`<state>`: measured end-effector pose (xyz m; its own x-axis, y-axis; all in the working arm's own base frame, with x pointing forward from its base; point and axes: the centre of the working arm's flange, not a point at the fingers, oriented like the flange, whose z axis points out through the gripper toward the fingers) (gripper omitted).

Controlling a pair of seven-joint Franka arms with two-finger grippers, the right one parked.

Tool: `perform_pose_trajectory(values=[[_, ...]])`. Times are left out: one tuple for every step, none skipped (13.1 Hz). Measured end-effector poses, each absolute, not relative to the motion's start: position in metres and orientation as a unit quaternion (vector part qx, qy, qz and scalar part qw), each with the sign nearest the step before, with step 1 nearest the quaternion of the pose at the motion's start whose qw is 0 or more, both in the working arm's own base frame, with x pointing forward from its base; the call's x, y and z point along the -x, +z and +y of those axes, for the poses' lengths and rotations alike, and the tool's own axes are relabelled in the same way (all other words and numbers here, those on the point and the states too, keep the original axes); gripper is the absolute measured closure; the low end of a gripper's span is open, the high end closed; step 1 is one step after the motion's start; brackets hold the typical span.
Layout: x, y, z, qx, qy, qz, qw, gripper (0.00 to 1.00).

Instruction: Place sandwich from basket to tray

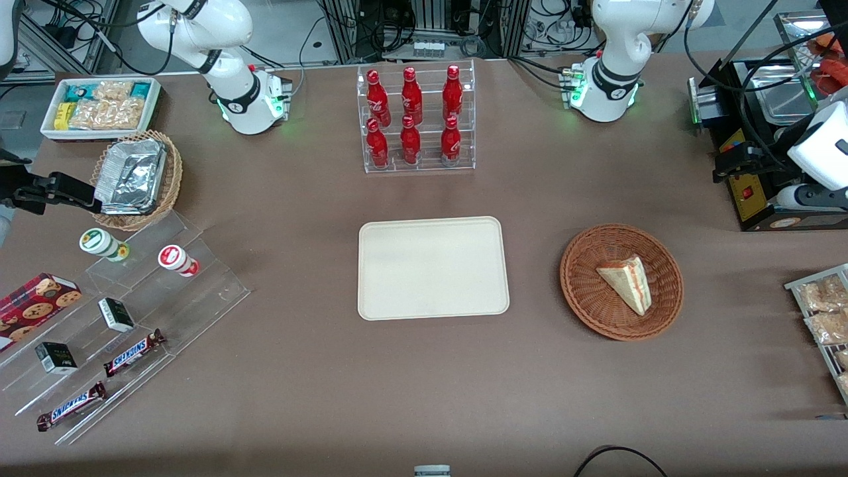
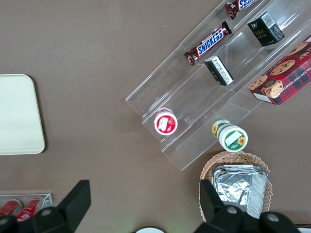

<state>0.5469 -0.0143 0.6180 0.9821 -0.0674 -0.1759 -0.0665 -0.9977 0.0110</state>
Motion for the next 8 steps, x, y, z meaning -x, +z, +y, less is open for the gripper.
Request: perform_pose_trajectory(values=[[-0.547,0.618,-0.014,-0.996,-0.088,-0.034,0.003,0.0],[-0.547,0.618,-0.014,-0.996,-0.088,-0.034,0.003,0.0],[-0.547,0.618,-0.014,-0.996,-0.088,-0.034,0.003,0.0],[-0.547,0.618,-0.014,-0.996,-0.088,-0.034,0.003,0.0],[-0.548,0.618,-0.015,-0.996,-0.086,-0.034,0.002,0.0],[-0.55,0.616,-0.015,-0.996,-0.083,-0.034,0.002,0.0],[-0.553,0.609,-0.016,-0.996,-0.082,-0.035,0.002,0.0],[-0.557,0.599,-0.018,-0.996,-0.08,-0.037,0.002,0.0]])
